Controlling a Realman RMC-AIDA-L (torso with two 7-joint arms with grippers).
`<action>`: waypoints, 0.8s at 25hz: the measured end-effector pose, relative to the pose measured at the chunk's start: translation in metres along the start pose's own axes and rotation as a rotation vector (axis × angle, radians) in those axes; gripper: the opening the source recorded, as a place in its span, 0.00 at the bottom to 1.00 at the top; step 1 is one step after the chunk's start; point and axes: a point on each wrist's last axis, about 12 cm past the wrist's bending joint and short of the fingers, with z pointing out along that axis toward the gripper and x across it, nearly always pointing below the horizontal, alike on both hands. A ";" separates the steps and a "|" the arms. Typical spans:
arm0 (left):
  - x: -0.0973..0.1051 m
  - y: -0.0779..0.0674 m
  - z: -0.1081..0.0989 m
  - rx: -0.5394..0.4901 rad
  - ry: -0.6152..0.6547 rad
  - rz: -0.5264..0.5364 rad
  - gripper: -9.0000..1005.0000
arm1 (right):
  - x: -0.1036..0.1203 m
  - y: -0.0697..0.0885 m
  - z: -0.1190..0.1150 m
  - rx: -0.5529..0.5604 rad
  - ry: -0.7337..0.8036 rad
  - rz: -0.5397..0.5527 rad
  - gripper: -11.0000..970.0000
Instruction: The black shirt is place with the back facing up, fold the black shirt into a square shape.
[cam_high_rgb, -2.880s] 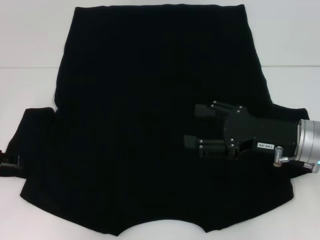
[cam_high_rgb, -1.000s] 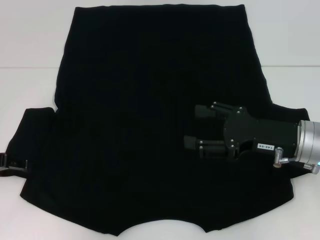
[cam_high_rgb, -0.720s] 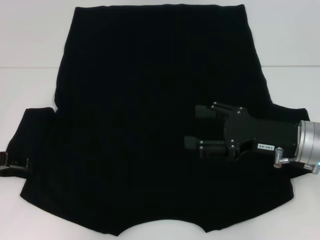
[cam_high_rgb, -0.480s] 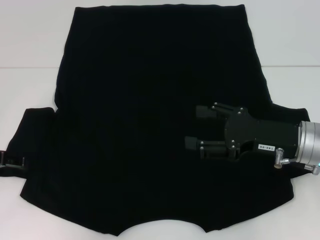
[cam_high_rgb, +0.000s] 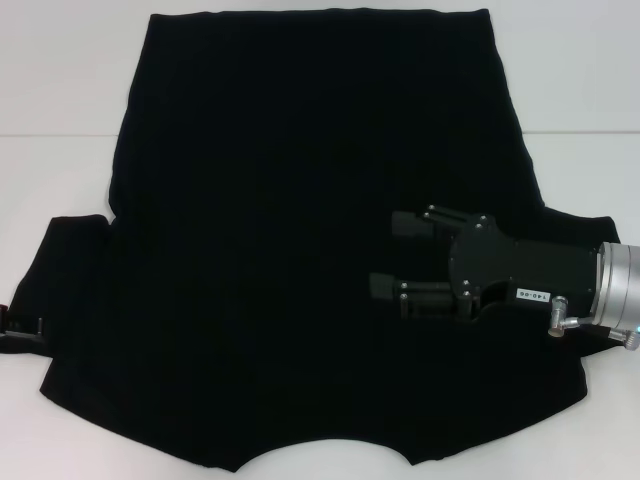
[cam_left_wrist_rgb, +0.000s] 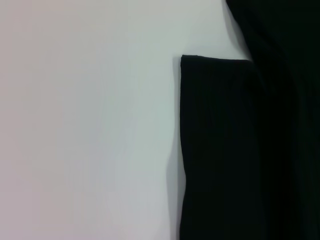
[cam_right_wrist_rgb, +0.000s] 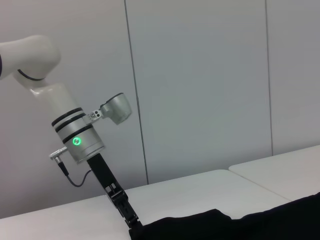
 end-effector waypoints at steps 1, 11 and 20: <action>0.000 0.000 0.000 0.000 0.001 0.001 0.87 | 0.000 0.000 0.000 0.000 0.000 0.000 0.94; 0.000 -0.004 0.002 0.012 0.012 0.014 0.87 | 0.000 0.000 0.000 0.000 -0.001 0.000 0.94; -0.001 -0.009 0.003 0.031 0.023 0.028 0.87 | 0.000 0.000 0.000 0.001 -0.002 0.000 0.94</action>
